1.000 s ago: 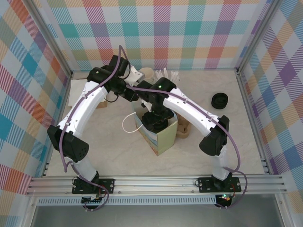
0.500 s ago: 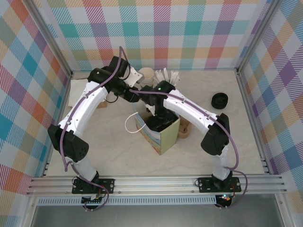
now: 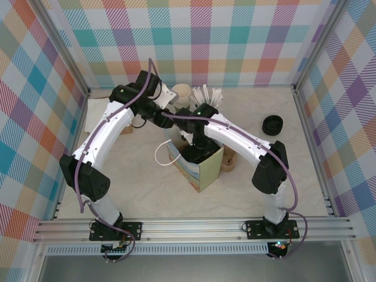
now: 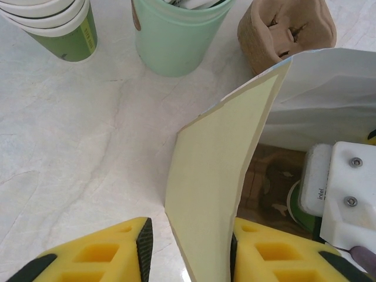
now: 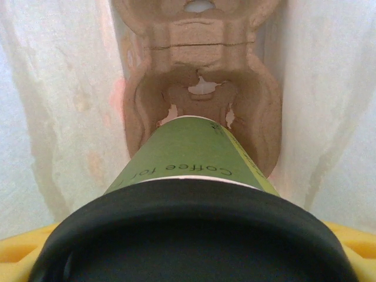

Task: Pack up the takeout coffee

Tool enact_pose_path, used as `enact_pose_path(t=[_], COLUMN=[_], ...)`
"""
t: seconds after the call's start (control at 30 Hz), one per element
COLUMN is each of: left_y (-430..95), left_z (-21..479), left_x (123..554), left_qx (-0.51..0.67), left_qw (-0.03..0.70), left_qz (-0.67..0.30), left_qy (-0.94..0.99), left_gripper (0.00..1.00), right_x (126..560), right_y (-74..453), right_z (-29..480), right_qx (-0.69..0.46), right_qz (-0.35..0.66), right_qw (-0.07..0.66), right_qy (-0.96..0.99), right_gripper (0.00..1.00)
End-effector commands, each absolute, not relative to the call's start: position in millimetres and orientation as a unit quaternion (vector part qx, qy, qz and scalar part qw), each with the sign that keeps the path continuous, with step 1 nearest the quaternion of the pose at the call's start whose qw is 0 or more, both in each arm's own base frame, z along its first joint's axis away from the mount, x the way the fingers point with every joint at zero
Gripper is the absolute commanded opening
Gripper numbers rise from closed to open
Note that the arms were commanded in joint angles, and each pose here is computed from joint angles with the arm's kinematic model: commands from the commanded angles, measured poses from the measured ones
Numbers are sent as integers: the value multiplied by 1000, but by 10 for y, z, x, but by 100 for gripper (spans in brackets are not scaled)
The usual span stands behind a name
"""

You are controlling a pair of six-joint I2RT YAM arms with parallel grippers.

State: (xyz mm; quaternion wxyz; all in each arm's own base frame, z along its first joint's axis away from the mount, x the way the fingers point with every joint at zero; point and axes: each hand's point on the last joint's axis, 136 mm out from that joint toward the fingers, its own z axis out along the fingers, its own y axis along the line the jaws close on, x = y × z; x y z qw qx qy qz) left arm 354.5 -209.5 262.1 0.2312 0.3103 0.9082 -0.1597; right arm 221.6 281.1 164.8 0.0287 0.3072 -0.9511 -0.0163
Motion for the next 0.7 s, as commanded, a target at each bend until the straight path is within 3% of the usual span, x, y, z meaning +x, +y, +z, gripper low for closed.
enact_pose_path(t=[0.0, 0.67], left_y=[-1994, -1966], left_z=[2671, 2618], left_x=[3524, 3533], left_qx=[309, 307], left_qw=[237, 231], left_qz=[-149, -140], left_qy=[909, 913], left_gripper=[38, 42], right_x=[2240, 2261], right_y=[2786, 2781], right_z=[1688, 1416], right_qx=[318, 333], right_qz=[-21, -20], right_qw=[14, 11], right_qy=[-948, -943], right_gripper=[65, 65])
